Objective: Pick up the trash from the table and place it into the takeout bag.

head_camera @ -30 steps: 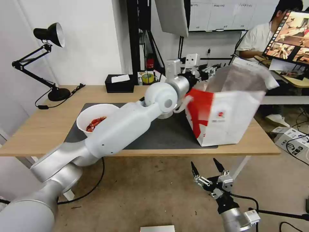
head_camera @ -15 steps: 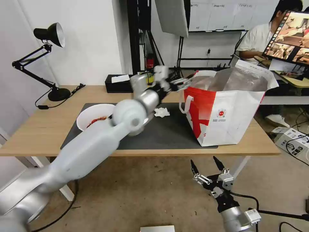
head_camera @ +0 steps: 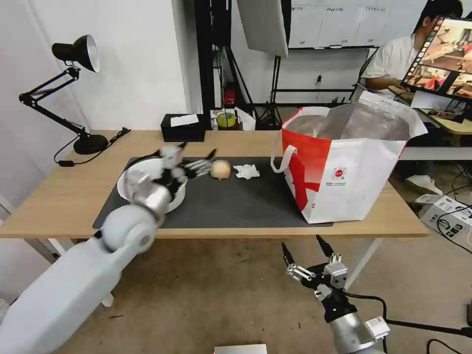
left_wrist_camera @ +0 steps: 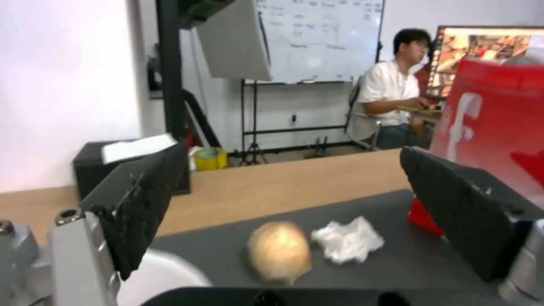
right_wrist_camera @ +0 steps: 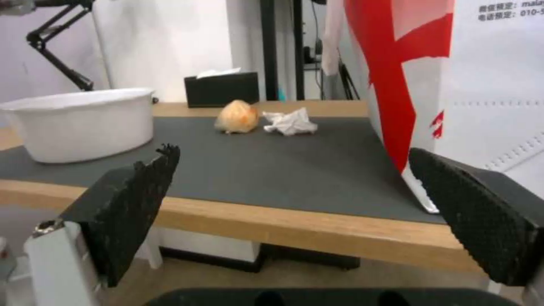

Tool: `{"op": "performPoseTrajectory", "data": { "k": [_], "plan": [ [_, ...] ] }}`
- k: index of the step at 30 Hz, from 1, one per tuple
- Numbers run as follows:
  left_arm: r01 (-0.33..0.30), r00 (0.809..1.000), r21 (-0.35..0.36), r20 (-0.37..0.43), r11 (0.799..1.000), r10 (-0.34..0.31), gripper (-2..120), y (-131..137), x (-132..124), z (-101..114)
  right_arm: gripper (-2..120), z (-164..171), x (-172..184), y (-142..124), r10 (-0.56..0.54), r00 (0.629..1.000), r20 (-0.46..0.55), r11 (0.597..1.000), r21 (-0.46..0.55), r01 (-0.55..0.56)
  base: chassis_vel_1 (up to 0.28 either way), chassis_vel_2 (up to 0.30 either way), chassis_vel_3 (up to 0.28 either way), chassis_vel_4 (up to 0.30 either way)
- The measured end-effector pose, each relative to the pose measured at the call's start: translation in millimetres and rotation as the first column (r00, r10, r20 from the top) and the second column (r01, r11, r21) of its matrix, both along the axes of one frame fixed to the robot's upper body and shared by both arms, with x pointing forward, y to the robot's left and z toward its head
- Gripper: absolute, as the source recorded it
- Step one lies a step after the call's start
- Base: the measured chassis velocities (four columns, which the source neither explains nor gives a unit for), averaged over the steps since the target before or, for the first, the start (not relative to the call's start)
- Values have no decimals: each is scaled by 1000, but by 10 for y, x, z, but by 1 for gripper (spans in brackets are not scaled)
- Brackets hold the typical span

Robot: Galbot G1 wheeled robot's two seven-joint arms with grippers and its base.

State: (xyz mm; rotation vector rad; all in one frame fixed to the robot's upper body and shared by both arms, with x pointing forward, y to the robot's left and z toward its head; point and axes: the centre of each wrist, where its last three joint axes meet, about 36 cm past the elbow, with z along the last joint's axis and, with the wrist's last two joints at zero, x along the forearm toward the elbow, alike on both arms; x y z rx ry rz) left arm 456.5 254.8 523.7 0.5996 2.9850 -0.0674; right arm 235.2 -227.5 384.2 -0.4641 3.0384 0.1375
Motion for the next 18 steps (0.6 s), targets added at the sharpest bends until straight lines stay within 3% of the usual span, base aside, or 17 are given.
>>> {"op": "performPoseTrajectory", "data": {
  "k": [6, 14, 18],
  "plan": [
    [-64, 998, 56, 21, 996, 63, 100, 285, -450, -250, 100, 20, -29, 43, 8, 1000, 9, 1000, 3, -8, 0, 0, 0, 0],
    [-107, 993, 127, 60, 986, 100, 100, 364, -708, -573, 100, 17, -83, 31, -55, 998, 10, 998, 13, 55, 0, 0, 0, 0],
    [-177, 984, 128, 44, 976, 173, 100, 525, -914, -749, 100, -28, -75, 60, -64, 998, 3, 998, 15, 64, 0, 0, 0, 0]
  ]
}}
